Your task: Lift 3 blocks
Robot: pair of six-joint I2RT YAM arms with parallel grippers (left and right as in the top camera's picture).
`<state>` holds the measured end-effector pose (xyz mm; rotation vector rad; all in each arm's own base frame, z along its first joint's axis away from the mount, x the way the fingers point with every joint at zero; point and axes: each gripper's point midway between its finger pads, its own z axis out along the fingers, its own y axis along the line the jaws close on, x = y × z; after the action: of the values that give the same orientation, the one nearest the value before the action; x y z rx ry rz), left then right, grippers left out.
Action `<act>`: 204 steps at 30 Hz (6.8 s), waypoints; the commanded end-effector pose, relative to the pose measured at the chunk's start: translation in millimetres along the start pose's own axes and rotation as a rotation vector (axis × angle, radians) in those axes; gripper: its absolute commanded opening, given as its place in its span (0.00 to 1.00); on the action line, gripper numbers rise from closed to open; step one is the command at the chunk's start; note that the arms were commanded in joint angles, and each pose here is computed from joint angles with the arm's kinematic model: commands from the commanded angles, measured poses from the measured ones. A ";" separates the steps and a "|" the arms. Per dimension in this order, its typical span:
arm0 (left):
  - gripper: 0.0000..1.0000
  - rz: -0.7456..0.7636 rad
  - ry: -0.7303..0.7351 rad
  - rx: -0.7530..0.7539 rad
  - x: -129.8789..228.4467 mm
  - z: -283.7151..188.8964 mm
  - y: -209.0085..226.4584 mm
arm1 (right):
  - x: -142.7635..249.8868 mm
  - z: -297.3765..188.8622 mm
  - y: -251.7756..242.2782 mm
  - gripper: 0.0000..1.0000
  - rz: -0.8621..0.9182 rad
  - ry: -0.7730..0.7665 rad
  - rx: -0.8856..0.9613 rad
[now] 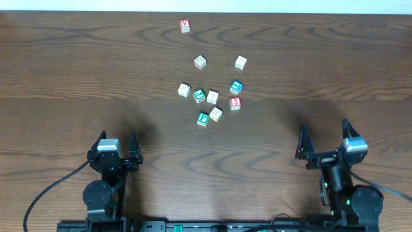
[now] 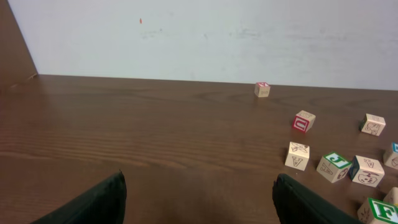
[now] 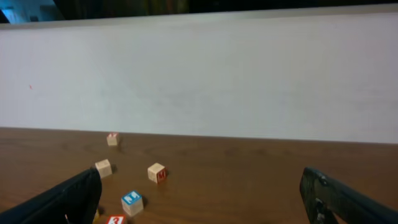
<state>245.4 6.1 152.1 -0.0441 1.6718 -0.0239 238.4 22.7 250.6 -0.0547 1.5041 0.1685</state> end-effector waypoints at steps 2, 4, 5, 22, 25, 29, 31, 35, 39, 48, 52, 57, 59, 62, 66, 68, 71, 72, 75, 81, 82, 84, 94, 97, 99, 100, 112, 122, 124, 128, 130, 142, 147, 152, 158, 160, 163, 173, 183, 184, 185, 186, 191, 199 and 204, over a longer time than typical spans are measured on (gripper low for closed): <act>0.76 -0.004 0.053 0.013 15.3 0.4 -1.6 | 12.4 20.5 4.2 0.99 0.060 0.190 -0.034; 0.76 -0.004 0.053 0.013 15.3 0.4 -1.7 | 15.1 28.3 12.0 0.99 0.082 0.271 -0.082; 0.76 -0.004 0.053 0.013 15.3 0.4 -1.6 | 14.8 32.3 15.9 0.99 0.095 0.311 -0.105; 0.76 -0.004 0.053 0.013 15.3 0.4 -1.6 | 59.6 62.8 88.0 0.99 0.090 1.081 -0.261; 0.76 -0.004 0.053 0.013 15.3 0.4 -1.6 | 74.8 71.3 122.0 0.99 0.044 1.165 -0.344; 0.76 -0.004 0.053 0.013 15.3 0.4 -1.6 | 94.0 86.3 160.9 0.99 0.015 1.172 -0.449; 0.76 -0.004 0.053 0.013 15.3 0.4 -1.6 | 112.3 87.8 174.1 0.99 -0.007 1.206 -0.473; 0.76 -0.004 0.053 0.013 15.3 0.4 -1.7 | 137.0 118.9 174.2 0.99 -0.034 1.163 -0.353; 0.76 -0.004 0.053 0.013 15.3 0.4 -1.6 | 160.5 143.3 161.2 0.99 -0.010 1.144 -0.206; 0.76 -0.004 0.053 0.013 15.3 0.4 -1.6 | 217.4 166.3 143.9 0.83 -0.037 1.169 -0.085; 0.75 -0.004 0.053 0.013 15.3 0.4 -1.6 | 230.6 171.2 136.4 0.79 -0.045 1.173 -0.052; 0.76 -0.004 0.053 0.013 15.3 0.4 -1.6 | 241.1 175.8 125.6 0.82 -0.034 1.182 -0.026; 0.76 -0.004 0.053 0.013 15.3 0.4 -1.6 | 246.7 176.2 120.7 0.78 -0.032 1.192 -0.014; 0.76 -0.004 0.053 0.013 15.3 0.4 -1.6 | 254.7 176.7 111.3 0.67 -0.025 1.208 0.007; 0.76 -0.004 0.053 0.013 15.3 0.4 -1.6 | 259.5 177.1 105.6 0.66 -0.022 1.217 0.018; 0.76 -0.004 0.053 0.013 15.3 0.4 -1.6 | 259.3 177.2 108.4 0.65 -0.037 1.217 -0.006; 0.76 -0.004 0.053 0.013 15.3 0.4 -1.6 | 259.2 177.2 110.4 0.53 -0.043 1.215 -0.015; 0.76 -0.004 0.053 0.013 15.3 0.4 -1.6 | 259.2 177.4 110.3 0.50 -0.043 1.214 -0.015; 0.76 -0.004 0.053 0.013 15.3 0.4 -1.6 | 258.3 179.5 111.5 0.39 -0.041 1.204 -0.018; 0.76 -0.004 0.053 0.013 15.3 0.4 -1.7 | 261.1 171.8 114.6 0.16 -0.036 1.238 -0.033; 0.76 -0.004 0.053 0.013 15.3 0.4 -1.6 | 262.5 167.3 116.0 0.13 -0.032 1.257 -0.041; 0.76 -0.004 0.053 0.013 15.3 0.4 -1.6 | 265.7 156.7 117.2 0.08 -0.017 1.303 -0.042; 0.76 -0.004 0.053 0.013 15.3 0.4 -1.6 | 274.6 102.4 122.6 0.01 0.110 1.515 0.088; 0.76 -0.004 0.053 0.013 15.3 0.4 -1.6 | 275.2 90.9 126.5 0.01 0.102 1.552 0.101; 0.76 -0.004 0.053 0.013 15.3 0.4 -1.6 | 275.5 82.5 129.3 0.01 0.097 1.578 0.114; 0.76 -0.004 0.053 0.013 15.3 0.4 -1.6 | 275.8 77.8 130.6 0.01 0.096 1.592 0.122; 0.76 -0.004 0.053 0.013 15.3 0.4 -1.6 | 277.9 57.8 149.8 0.38 0.031 1.603 0.152; 0.76 -0.004 0.053 0.013 15.3 0.4 -1.6 | 277.4 61.8 143.6 0.52 0.010 1.583 0.176; 0.76 -0.004 0.053 0.013 15.3 0.4 -1.6 | 276.9 64.2 143.1 0.57 0.007 1.576 0.172; 0.76 -0.004 0.053 0.013 15.3 0.4 -1.6 | 274.2 70.8 143.1 0.62 0.007 1.560 0.157; 0.76 -0.004 0.053 0.013 15.3 0.4 -1.6 | 269.9 78.7 143.8 0.66 -0.007 1.546 0.129; 0.76 -0.004 0.053 0.013 15.3 0.4 -1.6 | 217.3 134.0 168.6 0.86 -0.047 1.429 -0.041; 0.76 -0.004 0.053 0.013 15.3 0.4 -1.6 | 205.2 150.4 187.0 0.55 -0.016 1.371 -0.126; 0.76 -0.004 0.053 0.013 15.3 0.4 -1.6 | 201.3 166.2 198.9 0.19 0.008 1.300 -0.161; 0.76 -0.004 0.053 0.013 15.3 0.4 -1.6 | 195.5 176.8 220.2 0.12 0.012 1.226 -0.212; 0.76 -0.004 0.053 0.013 15.3 0.4 -1.7 | 194.7 178.5 223.8 0.09 0.011 1.213 -0.218; 0.76 -0.004 0.053 0.013 15.3 0.4 -1.6 | 204.5 178.7 224.7 0.08 0.004 1.224 -0.214; 0.76 -0.004 0.053 0.013 15.3 0.4 -1.6 | 269.2 162.8 214.5 0.01 -0.031 1.368 -0.163; 0.76 -0.004 0.053 0.013 15.3 0.4 -1.6 | 276.9 145.9 205.4 0.01 -0.049 1.445 -0.130; 0.76 -0.004 0.053 0.013 15.3 0.4 -1.6 | 277.4 142.7 203.7 0.01 -0.054 1.458 -0.125; 0.76 -0.004 0.053 0.013 15.3 0.4 -1.7 | 277.7 140.0 202.3 0.01 -0.057 1.470 -0.121; 0.76 -0.004 0.053 0.013 15.3 0.4 -1.7 | 277.9 138.0 201.3 0.01 -0.060 1.478 -0.119; 0.76 -0.004 0.053 0.013 15.3 0.4 -1.7 | 278.9 125.0 195.5 0.01 -0.073 1.532 -0.096; 0.76 -0.004 0.053 0.013 15.3 0.4 -1.6 | 279.3 108.4 194.3 0.01 -0.081 1.589 -0.064; 0.76 -0.004 0.053 0.013 15.3 0.4 -1.7 | 279.3 99.0 198.1 0.01 -0.065 1.614 -0.031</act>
<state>245.3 6.1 152.2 -0.0442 1.6740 -0.0240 335.6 249.2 -2.8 -0.3551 3.0708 0.0904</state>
